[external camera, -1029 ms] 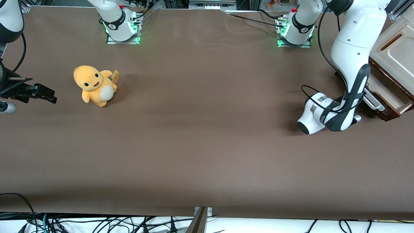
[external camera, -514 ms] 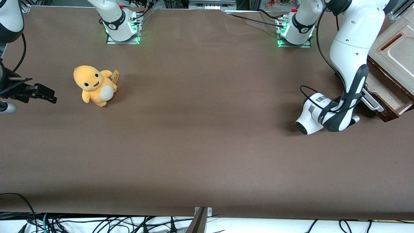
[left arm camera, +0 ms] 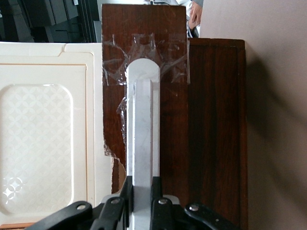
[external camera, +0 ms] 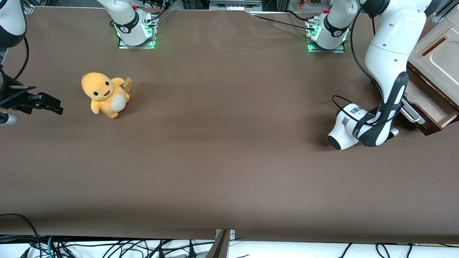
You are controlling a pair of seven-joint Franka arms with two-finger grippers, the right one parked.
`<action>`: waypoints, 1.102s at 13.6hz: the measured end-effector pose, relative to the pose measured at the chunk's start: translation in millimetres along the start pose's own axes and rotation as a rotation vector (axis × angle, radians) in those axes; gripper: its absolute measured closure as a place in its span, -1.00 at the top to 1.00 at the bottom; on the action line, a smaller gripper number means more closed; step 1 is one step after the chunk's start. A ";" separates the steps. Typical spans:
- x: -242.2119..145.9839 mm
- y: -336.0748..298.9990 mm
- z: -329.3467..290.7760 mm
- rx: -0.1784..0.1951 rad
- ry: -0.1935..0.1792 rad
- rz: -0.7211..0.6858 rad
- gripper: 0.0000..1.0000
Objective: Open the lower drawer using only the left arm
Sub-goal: 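Open the left gripper and back it away from the handle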
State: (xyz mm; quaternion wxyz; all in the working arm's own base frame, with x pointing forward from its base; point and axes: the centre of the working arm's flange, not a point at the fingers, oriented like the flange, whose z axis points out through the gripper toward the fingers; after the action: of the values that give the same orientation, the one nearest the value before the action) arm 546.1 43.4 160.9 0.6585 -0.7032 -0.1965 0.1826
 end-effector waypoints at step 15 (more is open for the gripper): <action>-8.1 -4.8 -12.0 0.008 -0.029 0.002 1.00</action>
State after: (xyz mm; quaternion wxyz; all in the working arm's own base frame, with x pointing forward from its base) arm 545.2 29.2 166.5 0.6582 -0.6980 -0.2046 0.1942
